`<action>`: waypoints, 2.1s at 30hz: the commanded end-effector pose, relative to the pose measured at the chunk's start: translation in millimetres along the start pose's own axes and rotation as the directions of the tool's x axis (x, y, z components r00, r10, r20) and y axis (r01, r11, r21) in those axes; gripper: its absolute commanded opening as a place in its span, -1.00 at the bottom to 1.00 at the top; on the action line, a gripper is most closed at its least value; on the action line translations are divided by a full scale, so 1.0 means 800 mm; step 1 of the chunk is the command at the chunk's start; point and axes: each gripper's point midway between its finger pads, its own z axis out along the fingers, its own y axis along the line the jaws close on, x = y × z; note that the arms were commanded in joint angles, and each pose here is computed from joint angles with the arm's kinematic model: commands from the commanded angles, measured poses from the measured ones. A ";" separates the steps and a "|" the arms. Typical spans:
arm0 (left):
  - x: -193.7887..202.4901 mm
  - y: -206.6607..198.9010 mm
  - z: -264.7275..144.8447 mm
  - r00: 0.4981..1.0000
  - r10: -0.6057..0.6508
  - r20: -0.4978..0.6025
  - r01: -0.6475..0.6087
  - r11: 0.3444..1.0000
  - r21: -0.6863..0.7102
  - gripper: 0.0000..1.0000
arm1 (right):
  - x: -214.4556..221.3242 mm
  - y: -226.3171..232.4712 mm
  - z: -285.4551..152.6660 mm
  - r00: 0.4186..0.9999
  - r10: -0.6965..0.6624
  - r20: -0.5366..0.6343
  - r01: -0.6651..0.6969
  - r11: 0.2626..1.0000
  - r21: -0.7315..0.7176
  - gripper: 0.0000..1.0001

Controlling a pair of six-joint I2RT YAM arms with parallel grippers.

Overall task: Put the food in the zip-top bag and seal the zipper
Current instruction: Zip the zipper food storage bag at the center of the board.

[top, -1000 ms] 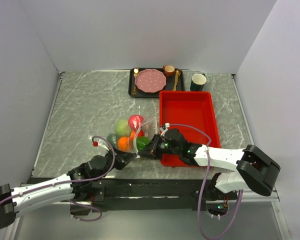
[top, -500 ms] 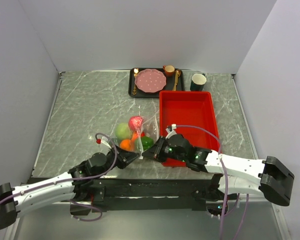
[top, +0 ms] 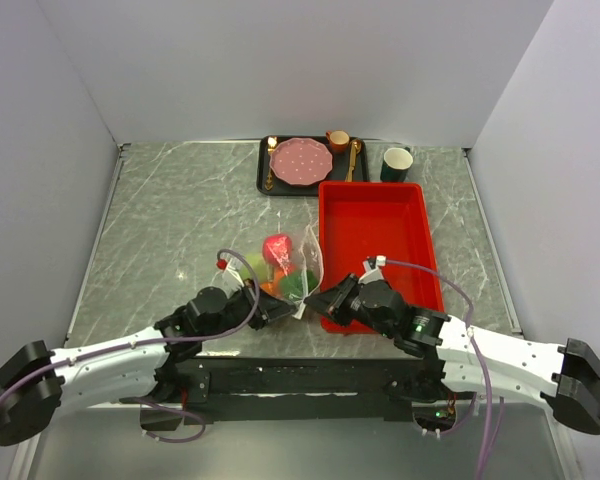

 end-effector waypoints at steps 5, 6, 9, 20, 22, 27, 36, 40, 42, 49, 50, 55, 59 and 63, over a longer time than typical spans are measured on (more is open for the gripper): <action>0.033 -0.013 -0.001 0.977 0.126 -0.170 -0.114 0.990 0.081 -0.99 | -0.055 -0.008 0.005 0.979 0.024 0.204 -0.031 0.999 0.029 -1.00; 0.033 -0.012 -0.002 0.978 0.127 -0.168 -0.115 0.990 0.077 -0.99 | -0.060 -0.008 0.006 0.977 0.021 0.214 -0.028 0.999 0.033 -1.00; 0.029 -0.005 -0.006 0.981 0.124 -0.149 -0.118 0.992 0.051 -0.99 | -0.070 -0.006 0.008 0.973 0.003 0.230 -0.015 0.999 0.051 -1.00; -0.004 0.026 -0.039 0.999 0.049 0.017 -0.048 0.996 -0.073 -0.99 | -0.089 -0.006 0.019 0.974 -0.046 0.224 0.028 0.996 0.085 -1.00; -0.011 0.032 -0.045 0.998 0.040 0.053 -0.035 0.994 -0.099 -0.99 | -0.091 -0.003 0.022 0.974 -0.062 0.220 0.044 0.995 0.089 -1.00; -0.021 0.043 -0.055 0.994 0.015 0.109 0.000 0.991 -0.136 -0.99 | -0.096 0.010 0.032 0.975 -0.088 0.206 0.074 0.994 0.075 -1.00; -0.032 0.053 -0.062 0.987 -0.007 0.160 0.037 0.982 -0.184 -0.99 | -0.107 0.021 0.037 0.972 -0.116 0.203 0.104 0.992 0.073 -1.00; -0.035 0.054 -0.064 0.985 -0.004 0.171 0.039 0.979 -0.201 -0.99 | -0.117 0.021 0.034 0.969 -0.122 0.216 0.108 0.991 0.077 -1.00; -0.037 0.058 -0.066 0.983 -0.004 0.181 0.044 0.975 -0.218 -0.99 | -0.121 0.022 0.033 0.966 -0.134 0.221 0.119 0.990 0.077 -1.00; -0.041 0.065 -0.071 0.977 -0.030 0.211 0.080 0.969 -0.233 -0.99 | -0.137 0.023 0.033 0.960 -0.170 0.223 0.153 0.984 0.095 -1.00; -0.041 0.066 -0.072 0.976 -0.032 0.215 0.083 0.969 -0.234 -0.99 | -0.141 0.021 0.033 0.959 -0.174 0.224 0.155 0.983 0.100 -1.00; -0.047 0.066 -0.078 0.970 -0.029 0.242 0.089 0.967 -0.239 -0.99 | -0.148 0.018 0.039 0.960 -0.182 0.211 0.163 0.981 0.106 -1.00; -0.048 0.068 -0.080 0.969 -0.028 0.246 0.092 0.964 -0.251 -0.99 | -0.153 0.020 0.044 0.960 -0.197 0.199 0.177 0.978 0.114 -1.00; -0.049 0.070 -0.081 0.966 -0.035 0.257 0.102 0.962 -0.252 -0.99 | -0.163 0.024 0.046 0.956 -0.206 0.208 0.184 0.976 0.117 -1.00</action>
